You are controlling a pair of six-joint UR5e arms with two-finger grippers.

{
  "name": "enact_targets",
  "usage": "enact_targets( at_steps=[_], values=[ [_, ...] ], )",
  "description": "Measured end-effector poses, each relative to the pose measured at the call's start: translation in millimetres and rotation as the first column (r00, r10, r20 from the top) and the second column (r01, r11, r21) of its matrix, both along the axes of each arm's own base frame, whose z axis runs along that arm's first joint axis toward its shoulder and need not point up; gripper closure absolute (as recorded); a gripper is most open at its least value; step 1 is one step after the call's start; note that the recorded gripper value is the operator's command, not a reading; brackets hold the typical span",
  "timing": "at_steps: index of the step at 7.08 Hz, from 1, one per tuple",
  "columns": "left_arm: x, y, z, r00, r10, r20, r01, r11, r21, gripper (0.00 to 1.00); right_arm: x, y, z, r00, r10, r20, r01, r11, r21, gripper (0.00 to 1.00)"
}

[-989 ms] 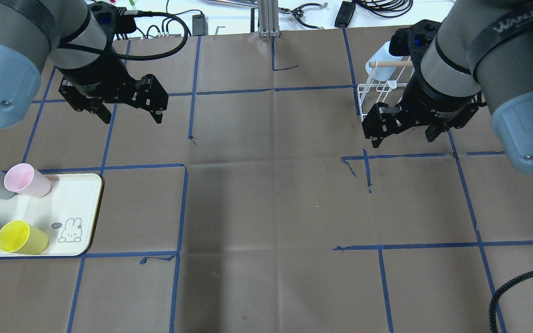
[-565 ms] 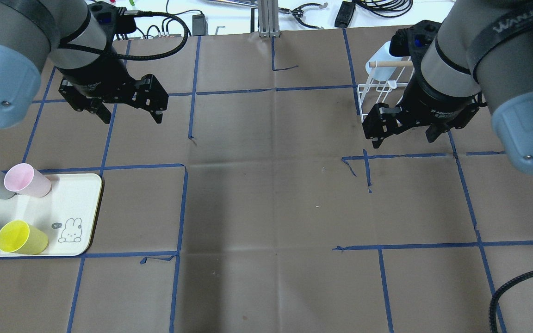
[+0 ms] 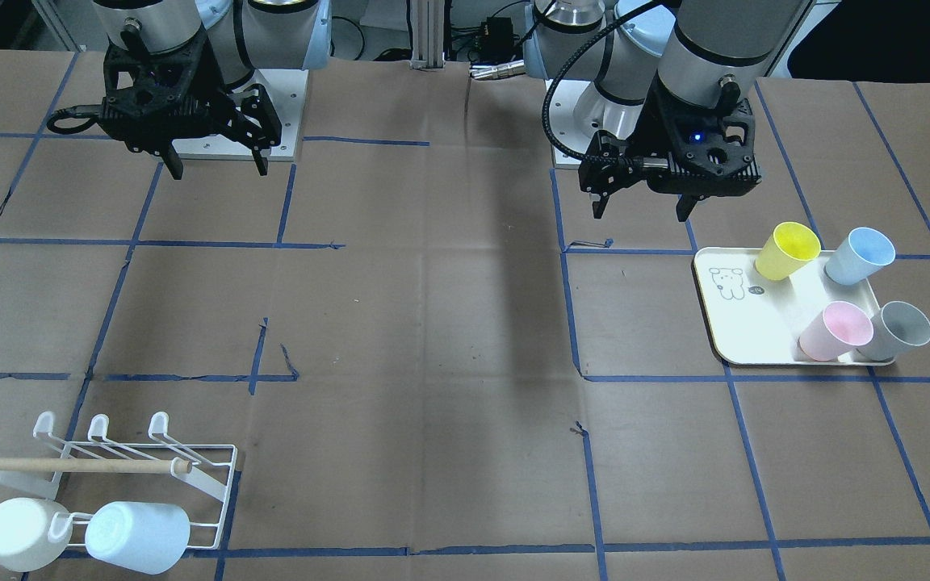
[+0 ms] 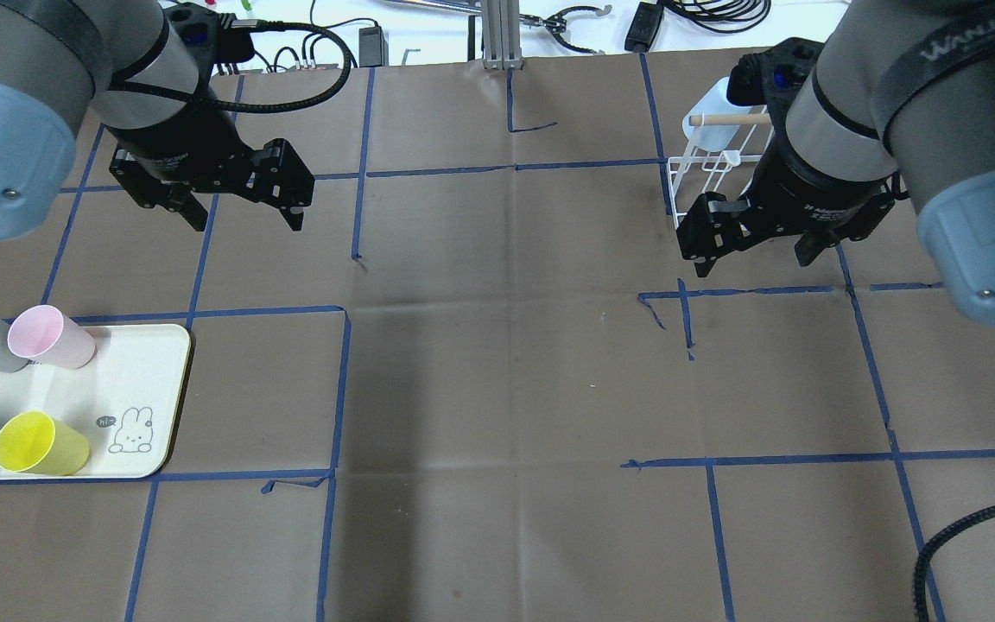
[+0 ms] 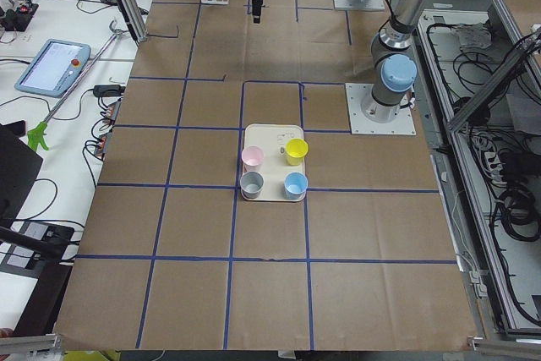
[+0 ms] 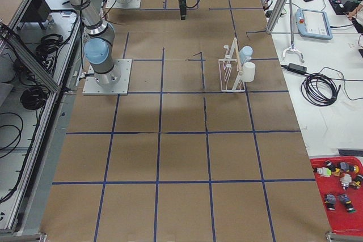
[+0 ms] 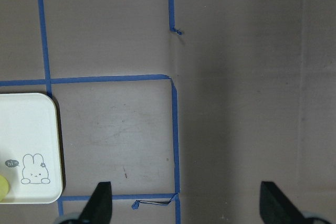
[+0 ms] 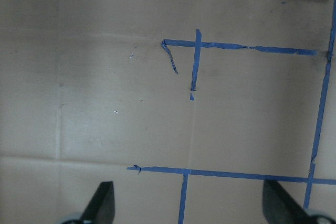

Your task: Transfer IKEA cup to right arm and place on rack

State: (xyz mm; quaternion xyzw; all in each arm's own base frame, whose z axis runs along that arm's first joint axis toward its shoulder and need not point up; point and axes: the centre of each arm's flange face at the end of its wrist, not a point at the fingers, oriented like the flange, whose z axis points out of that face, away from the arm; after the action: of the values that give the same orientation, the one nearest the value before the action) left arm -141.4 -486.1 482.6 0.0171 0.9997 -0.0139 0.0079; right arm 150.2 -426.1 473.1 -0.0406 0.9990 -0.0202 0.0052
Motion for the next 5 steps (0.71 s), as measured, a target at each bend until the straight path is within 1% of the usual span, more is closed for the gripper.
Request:
enact_targets(
  at_steps=[5],
  values=[
    [0.0,-0.3,-0.4,1.000,0.001,0.000,-0.001,1.000,0.000,0.01,0.1,-1.5,-4.0,1.000,0.000,0.000,0.000,1.000,0.008,0.00]
  ],
)
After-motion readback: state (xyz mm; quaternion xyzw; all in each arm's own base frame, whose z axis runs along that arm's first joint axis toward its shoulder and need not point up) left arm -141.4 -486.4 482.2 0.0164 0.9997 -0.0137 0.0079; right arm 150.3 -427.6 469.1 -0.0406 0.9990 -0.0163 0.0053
